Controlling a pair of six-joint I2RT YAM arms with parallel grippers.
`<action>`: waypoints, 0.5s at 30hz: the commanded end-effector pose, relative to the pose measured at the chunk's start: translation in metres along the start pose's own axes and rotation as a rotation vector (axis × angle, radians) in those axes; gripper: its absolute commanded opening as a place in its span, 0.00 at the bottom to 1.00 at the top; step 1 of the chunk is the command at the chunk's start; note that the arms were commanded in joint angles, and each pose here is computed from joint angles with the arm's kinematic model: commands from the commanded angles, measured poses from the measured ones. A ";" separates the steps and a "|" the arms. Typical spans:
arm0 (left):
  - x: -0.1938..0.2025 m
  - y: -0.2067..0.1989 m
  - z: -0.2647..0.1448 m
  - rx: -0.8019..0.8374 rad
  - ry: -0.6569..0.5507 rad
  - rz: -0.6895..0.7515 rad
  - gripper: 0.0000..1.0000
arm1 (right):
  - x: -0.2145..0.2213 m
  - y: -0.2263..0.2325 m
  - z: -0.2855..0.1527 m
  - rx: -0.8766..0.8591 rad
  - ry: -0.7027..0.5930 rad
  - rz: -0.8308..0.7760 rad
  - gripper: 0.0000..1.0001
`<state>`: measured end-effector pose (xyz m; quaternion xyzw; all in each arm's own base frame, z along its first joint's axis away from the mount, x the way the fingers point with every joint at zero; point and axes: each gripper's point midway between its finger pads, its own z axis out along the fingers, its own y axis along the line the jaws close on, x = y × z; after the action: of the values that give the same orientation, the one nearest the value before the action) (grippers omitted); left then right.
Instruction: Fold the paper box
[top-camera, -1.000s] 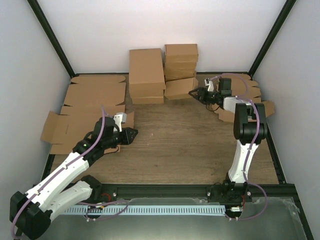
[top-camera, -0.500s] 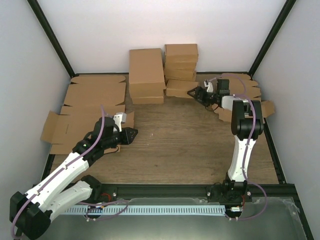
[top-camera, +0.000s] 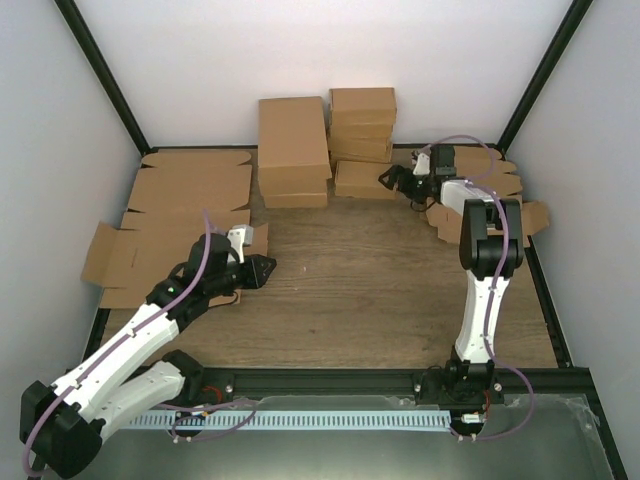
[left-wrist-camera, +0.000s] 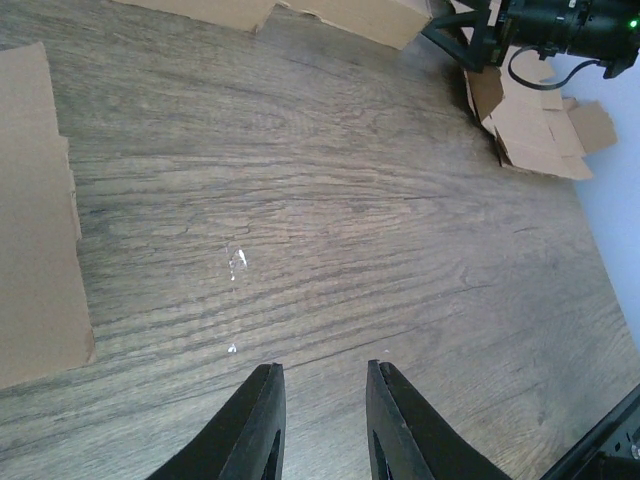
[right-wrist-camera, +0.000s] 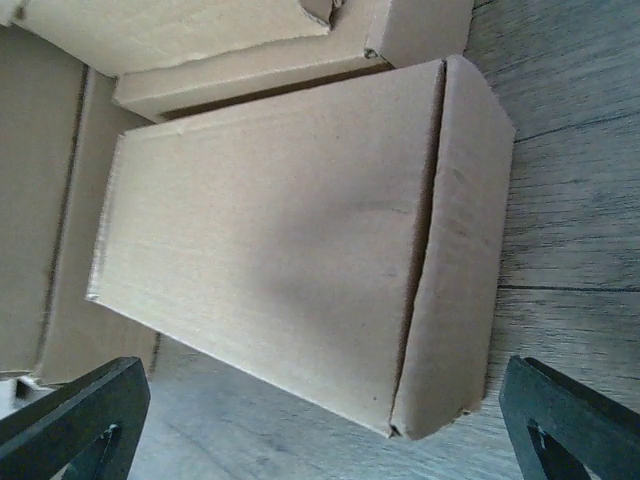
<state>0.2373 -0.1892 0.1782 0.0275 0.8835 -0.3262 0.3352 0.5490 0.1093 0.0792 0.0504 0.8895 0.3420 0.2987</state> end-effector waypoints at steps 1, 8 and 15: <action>-0.007 -0.003 -0.002 0.011 -0.030 0.004 0.26 | -0.004 0.001 0.004 0.108 -0.014 -0.146 1.00; -0.007 -0.003 0.001 0.006 -0.023 0.008 0.26 | -0.014 0.016 0.007 0.096 -0.080 -0.325 1.00; -0.008 -0.001 0.000 -0.003 -0.026 0.010 0.26 | -0.017 0.023 0.014 0.041 -0.075 -0.378 1.00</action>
<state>0.2383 -0.1887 0.1764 0.0259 0.8851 -0.3225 0.3345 0.5530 0.1245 0.0725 -0.0608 0.8972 0.2597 0.3519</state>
